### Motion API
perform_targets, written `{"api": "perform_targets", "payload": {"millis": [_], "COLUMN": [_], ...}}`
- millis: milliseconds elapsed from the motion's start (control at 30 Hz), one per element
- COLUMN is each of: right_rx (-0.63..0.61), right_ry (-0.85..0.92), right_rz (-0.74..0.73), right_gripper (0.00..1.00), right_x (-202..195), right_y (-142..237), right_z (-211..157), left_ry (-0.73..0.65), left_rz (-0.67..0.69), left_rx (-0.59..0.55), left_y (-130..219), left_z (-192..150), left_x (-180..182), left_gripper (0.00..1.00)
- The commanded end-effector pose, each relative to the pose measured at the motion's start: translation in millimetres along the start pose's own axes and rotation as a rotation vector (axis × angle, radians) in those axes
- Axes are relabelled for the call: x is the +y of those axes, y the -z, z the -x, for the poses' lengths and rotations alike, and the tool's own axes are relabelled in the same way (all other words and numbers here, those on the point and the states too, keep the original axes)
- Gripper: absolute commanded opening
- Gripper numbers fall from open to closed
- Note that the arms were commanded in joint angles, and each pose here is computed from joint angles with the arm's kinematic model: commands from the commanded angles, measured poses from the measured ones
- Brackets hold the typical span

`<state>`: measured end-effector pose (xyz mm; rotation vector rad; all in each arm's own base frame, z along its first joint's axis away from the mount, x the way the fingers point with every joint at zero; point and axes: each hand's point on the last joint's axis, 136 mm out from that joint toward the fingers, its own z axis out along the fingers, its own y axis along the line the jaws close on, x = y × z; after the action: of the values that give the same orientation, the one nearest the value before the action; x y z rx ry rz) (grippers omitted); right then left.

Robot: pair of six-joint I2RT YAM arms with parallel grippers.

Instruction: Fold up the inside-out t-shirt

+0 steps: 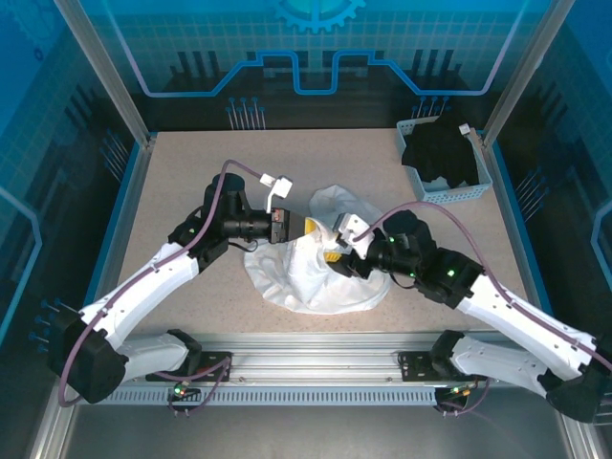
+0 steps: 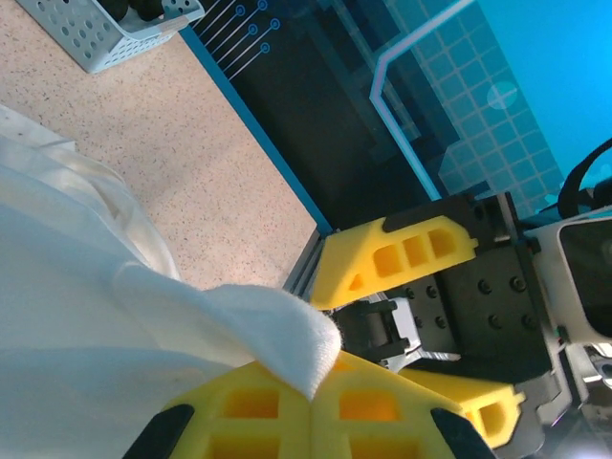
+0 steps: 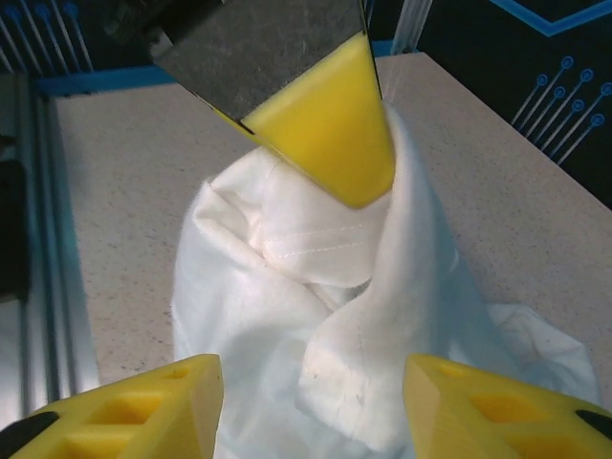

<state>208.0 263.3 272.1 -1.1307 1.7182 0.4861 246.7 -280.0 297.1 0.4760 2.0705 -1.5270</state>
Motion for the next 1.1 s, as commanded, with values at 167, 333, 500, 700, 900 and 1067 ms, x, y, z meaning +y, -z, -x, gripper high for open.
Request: {"api": "perform_targets", "payload": {"millis": [167,333,500,700,900,1067], "right_rx": [0.043,-0.011,-0.099,-0.177,-0.177,-0.174], "right_ry": [0.012,-0.013,-0.155,-0.334,-0.478,-0.594], "right_rz": [-0.263,-0.272,-0.124,0.174,0.401,0.456], "right_gripper": [0.49,0.19,0.01,0.00,0.00,0.00], "right_x": [-35,-38,-41,-30,-11,-14], "right_y": [-26,-16,-2,3,-10,-23], "right_z": [0,6,13,35,57,63], "left_ry": [0.031,0.046,0.058,0.020,-0.046,-0.215], "left_rz": [0.017,0.133,0.179,0.287,0.491,0.709], "left_rx": [-0.023,-0.042,-0.073,-0.141,-0.194,-0.198], "left_y": [5,9,17,30,50,67], "left_z": [3,5,11,19,18,13], "left_x": [-1,18,33,50,69,64], "left_gripper": [0.00,0.00,0.00,0.08,0.30,0.51]}}
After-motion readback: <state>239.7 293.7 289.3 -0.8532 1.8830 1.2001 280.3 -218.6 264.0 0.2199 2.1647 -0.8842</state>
